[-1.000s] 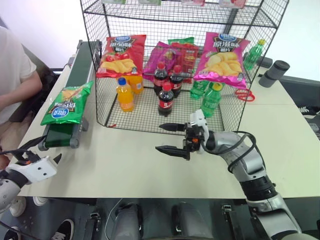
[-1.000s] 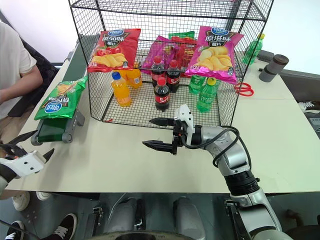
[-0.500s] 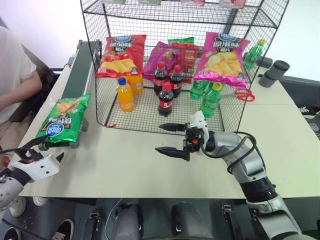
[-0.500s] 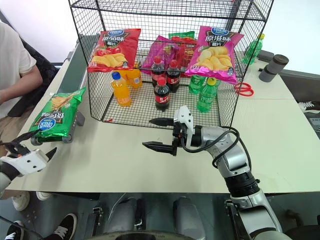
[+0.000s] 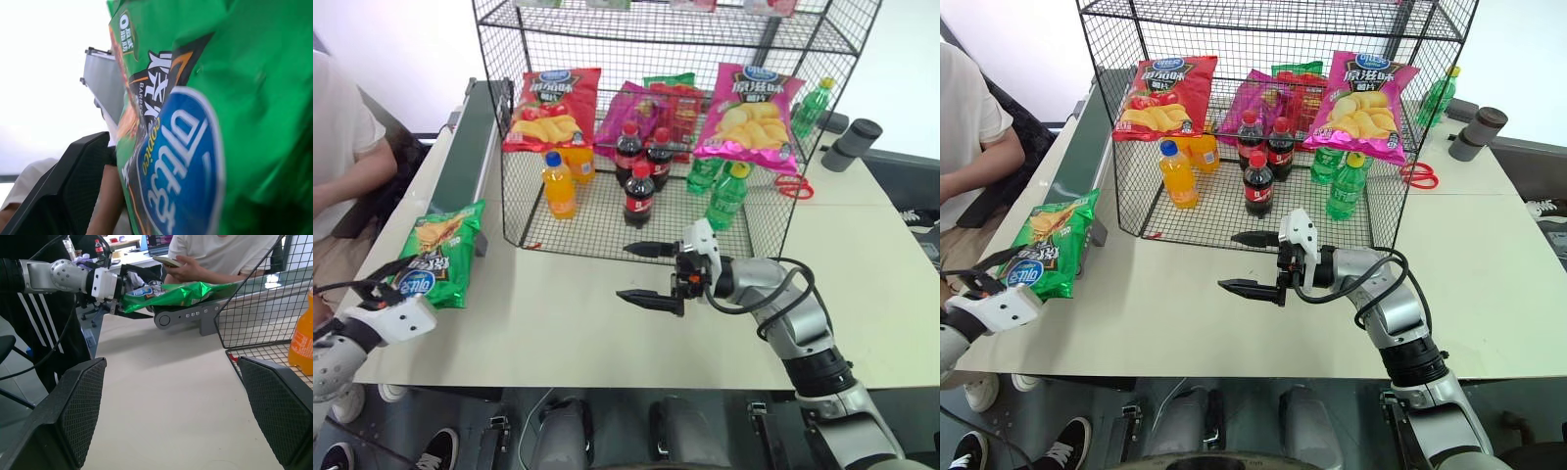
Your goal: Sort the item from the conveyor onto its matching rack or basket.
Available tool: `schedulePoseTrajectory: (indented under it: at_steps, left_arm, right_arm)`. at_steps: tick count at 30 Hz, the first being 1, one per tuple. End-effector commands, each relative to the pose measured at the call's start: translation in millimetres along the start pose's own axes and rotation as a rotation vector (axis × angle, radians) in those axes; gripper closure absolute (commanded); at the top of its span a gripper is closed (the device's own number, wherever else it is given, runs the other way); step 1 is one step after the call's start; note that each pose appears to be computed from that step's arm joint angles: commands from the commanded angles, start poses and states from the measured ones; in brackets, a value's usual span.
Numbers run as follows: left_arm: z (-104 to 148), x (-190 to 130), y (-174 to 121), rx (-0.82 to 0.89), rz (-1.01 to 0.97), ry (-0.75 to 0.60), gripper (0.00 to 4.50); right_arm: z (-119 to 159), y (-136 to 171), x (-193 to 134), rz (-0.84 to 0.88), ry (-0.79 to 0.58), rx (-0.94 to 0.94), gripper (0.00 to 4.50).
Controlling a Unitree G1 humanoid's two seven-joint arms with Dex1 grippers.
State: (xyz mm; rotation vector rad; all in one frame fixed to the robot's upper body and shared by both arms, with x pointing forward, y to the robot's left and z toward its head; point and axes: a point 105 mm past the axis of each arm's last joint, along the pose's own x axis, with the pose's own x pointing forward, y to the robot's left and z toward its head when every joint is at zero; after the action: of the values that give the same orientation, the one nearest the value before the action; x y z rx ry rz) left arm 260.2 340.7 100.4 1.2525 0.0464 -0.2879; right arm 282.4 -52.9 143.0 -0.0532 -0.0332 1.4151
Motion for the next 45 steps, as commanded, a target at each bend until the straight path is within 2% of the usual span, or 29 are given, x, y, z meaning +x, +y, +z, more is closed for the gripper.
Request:
schedulePoseTrajectory:
  at_steps: [1, 6, 7, 13, 17, 19, 22, 24, 27, 29, 32, 35, 41, 45]
  left_arm:
    - [5, 1, 6, -0.006, 0.019, -0.024, 1.81]
    - [6, 1, 9, 0.003, 0.033, -0.025, 4.36]
    - [7, 1, 11, 0.004, 0.041, -0.029, 4.46]
    - [22, -6, 31, -0.112, 0.110, -0.112, 4.46]
    - [52, -21, 54, -0.267, 0.128, -0.288, 4.46]
    - [73, -30, 53, -0.362, 0.013, -0.396, 4.46]
    - [96, -37, 58, -0.523, -0.090, -0.491, 4.46]
    - [113, -42, 50, -0.617, -0.205, -0.539, 4.46]
    - [143, -47, 34, -0.832, -0.417, -0.617, 4.46]
    - [162, -46, 32, -1.061, -0.524, -0.687, 4.46]
    - [187, -45, 23, -1.222, -0.714, -0.785, 4.46]
    - [204, -41, 24, -1.329, -0.860, -0.878, 4.46]
    - [222, -33, 35, -1.492, -1.099, -1.033, 4.46]
    - [231, -22, 29, -1.462, -1.218, -1.063, 4.46]
  right_arm:
    - [9, 2, 1, 0.009, -0.014, -0.057, 0.00]
    - [9, 2, 2, 0.004, -0.017, -0.062, 0.00]
    - [9, 2, 2, 0.005, -0.017, -0.063, 0.00]
    - [7, 1, 2, 0.004, -0.014, -0.062, 0.00]
    - [5, 1, 1, 0.001, -0.009, -0.065, 0.00]
    - [4, -1, -2, -0.011, -0.008, -0.064, 0.00]
    - [4, -4, -8, -0.018, -0.001, -0.065, 0.00]
    - [5, -2, -13, -0.008, 0.000, -0.061, 0.00]
    - [11, -1, -30, 0.008, 0.000, -0.023, 0.00]
    - [11, 1, -43, 0.016, 0.020, 0.019, 0.00]
    - [15, 4, -55, 0.012, 0.013, 0.084, 0.00]
    - [21, 11, -61, 0.030, -0.002, 0.164, 0.00]
    - [39, 19, -62, 0.059, -0.056, 0.293, 0.00]
    - [55, 32, -58, 0.138, -0.113, 0.360, 0.00]
